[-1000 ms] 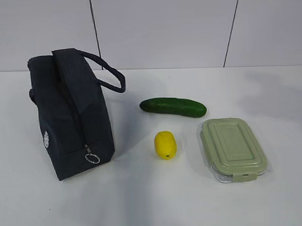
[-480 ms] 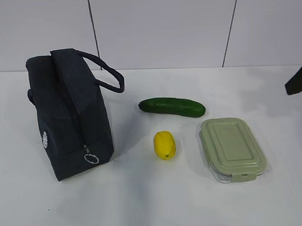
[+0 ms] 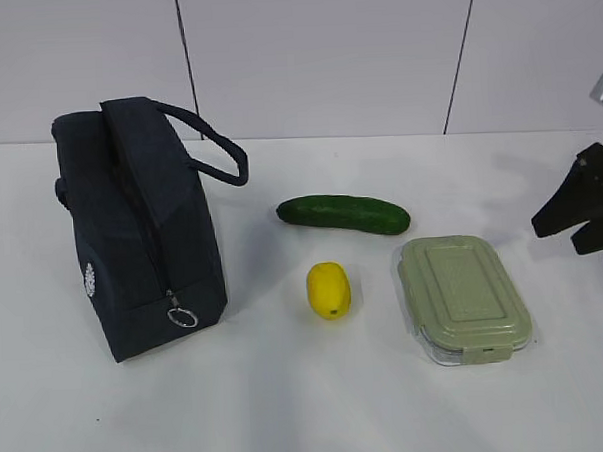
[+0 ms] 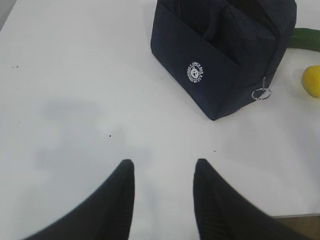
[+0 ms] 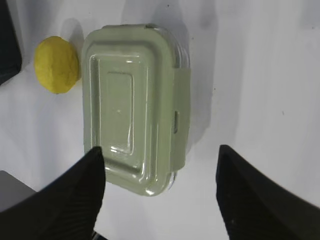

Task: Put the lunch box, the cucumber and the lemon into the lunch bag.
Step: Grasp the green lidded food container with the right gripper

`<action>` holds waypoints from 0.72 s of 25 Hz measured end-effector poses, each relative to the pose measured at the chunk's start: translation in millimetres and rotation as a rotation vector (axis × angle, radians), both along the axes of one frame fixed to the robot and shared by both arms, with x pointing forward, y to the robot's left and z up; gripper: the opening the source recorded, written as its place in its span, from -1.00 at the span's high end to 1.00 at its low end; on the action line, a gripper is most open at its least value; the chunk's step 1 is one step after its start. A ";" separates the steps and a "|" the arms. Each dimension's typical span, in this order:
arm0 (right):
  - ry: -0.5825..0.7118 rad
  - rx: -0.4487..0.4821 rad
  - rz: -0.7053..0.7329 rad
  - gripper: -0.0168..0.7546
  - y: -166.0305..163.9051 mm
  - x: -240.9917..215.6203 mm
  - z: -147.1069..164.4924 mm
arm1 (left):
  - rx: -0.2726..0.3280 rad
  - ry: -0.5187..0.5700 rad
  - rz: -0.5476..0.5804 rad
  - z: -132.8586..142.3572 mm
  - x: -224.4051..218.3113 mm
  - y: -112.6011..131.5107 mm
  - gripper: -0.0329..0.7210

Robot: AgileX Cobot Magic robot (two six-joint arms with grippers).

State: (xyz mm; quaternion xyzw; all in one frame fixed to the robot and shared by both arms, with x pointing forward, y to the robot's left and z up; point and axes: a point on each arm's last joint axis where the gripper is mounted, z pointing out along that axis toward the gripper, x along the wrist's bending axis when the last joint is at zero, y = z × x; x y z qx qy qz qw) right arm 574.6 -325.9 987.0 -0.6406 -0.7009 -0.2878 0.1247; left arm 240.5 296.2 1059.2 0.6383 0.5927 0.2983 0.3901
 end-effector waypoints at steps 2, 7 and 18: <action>-0.021 0.000 0.027 -0.44 -0.8 5.3 -10.8 | 0.000 0.000 0.000 0.0 0.0 0.0 0.18; -0.038 0.060 0.062 -0.45 1.4 14.9 -33.2 | 0.000 0.000 0.000 0.0 0.0 0.0 0.18; 0.012 0.256 0.060 -0.57 10.5 23.7 -65.6 | 0.000 0.000 0.000 0.0 0.0 0.0 0.18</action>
